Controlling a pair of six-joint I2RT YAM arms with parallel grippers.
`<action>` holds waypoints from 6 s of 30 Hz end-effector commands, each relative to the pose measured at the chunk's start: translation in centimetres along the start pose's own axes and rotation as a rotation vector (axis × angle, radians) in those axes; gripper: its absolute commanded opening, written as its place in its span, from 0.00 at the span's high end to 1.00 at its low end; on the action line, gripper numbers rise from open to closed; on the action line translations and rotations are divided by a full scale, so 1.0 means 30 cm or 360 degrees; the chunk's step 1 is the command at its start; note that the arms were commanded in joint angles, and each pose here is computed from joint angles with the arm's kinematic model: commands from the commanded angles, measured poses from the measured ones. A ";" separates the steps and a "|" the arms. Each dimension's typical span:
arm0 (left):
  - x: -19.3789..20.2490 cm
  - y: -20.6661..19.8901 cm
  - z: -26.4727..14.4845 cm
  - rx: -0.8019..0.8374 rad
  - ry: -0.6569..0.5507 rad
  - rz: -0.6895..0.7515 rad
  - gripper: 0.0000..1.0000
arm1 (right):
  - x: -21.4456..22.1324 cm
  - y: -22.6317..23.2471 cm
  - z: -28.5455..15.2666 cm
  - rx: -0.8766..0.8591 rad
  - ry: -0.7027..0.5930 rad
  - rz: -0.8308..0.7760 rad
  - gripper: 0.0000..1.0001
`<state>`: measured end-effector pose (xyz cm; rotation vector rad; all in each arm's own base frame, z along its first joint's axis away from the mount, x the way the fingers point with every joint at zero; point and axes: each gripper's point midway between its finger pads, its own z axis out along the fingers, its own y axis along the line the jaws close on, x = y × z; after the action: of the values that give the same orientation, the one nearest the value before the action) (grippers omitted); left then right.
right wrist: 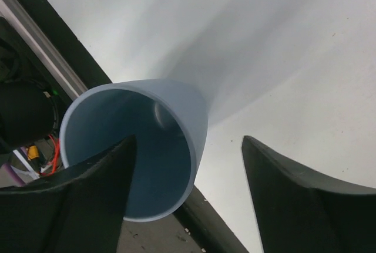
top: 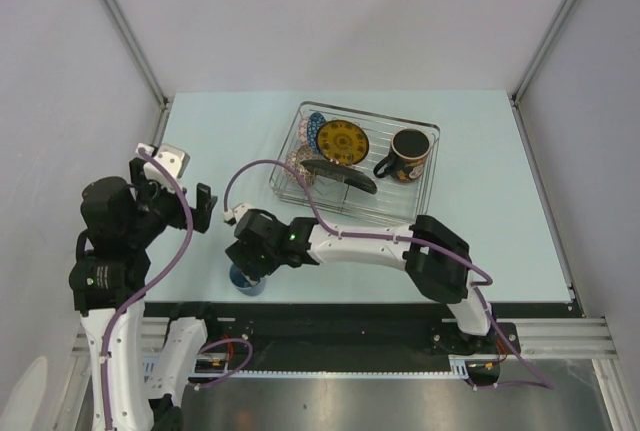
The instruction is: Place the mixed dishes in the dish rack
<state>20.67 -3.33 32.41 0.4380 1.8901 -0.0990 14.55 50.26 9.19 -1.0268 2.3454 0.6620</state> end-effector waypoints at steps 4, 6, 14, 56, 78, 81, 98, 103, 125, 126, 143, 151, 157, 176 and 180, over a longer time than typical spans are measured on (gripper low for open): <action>-0.088 -0.009 -0.027 0.0018 -0.0139 -0.0014 0.00 | -0.027 0.004 0.045 -0.0019 -0.0015 0.0007 0.37; -0.094 -0.010 -0.029 0.0023 -0.0140 -0.0017 0.00 | -0.016 -0.006 0.059 -0.0004 -0.0003 0.0008 0.48; -0.212 -0.020 -0.034 0.0077 -0.0320 -0.0047 0.00 | -0.040 -0.070 -0.064 0.0093 -0.0040 0.0043 1.00; -0.467 -0.743 -0.286 0.2556 0.0103 -0.0521 0.00 | -0.264 -0.129 -1.331 -0.0728 -0.1276 0.0699 1.00; -0.439 -0.766 -0.199 0.2417 0.0093 -0.0587 0.00 | -0.383 -0.071 -1.296 -0.1044 -0.1321 0.0645 1.00; -0.441 -0.766 -0.193 0.2397 0.0088 -0.0597 0.00 | -0.407 -0.078 -1.276 -0.1035 -0.1346 0.0645 1.00; -0.464 -0.757 -0.159 0.2269 0.0047 -0.0651 0.00 | -0.484 -0.124 -1.167 -0.0954 -0.1561 0.0740 1.00; -0.468 -0.745 -0.144 0.2242 0.0052 -0.0685 0.00 | -0.488 -0.121 -1.168 -0.0981 -0.1582 0.0748 1.00; -0.480 -0.730 -0.160 0.2283 0.0029 -0.0708 0.55 | -0.469 -0.155 -1.145 -0.0960 -0.1603 0.0816 1.00; -0.482 -0.729 -0.159 0.2283 0.0025 -0.0705 0.69 | -0.469 -0.154 -1.139 -0.0962 -0.1596 0.0817 1.00; -0.505 -0.680 -0.087 0.2095 -0.0009 -0.0736 1.00 | -0.397 -0.293 -1.175 -0.0661 -0.1592 0.0955 0.36; -0.522 -0.671 -0.067 0.2058 -0.0025 -0.0745 1.00 | -0.303 -0.399 -1.167 -0.0445 -0.1504 0.1029 0.29; -0.528 -0.664 -0.049 0.2020 -0.0054 -0.0735 1.00 | -0.280 -0.412 -1.142 -0.0429 -0.1465 0.1059 0.28; -0.473 -0.886 0.480 0.1175 0.0084 0.0559 1.00 | 0.250 -0.571 -1.565 0.0086 -0.1915 0.1364 0.11; -0.441 -0.985 0.623 0.1067 0.0039 0.0815 1.00 | 0.277 -0.583 -1.564 0.0130 -0.1915 0.1374 0.11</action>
<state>27.70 -38.33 34.67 1.2812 1.7841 -0.6916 11.69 7.98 37.11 0.4317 1.5095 1.1031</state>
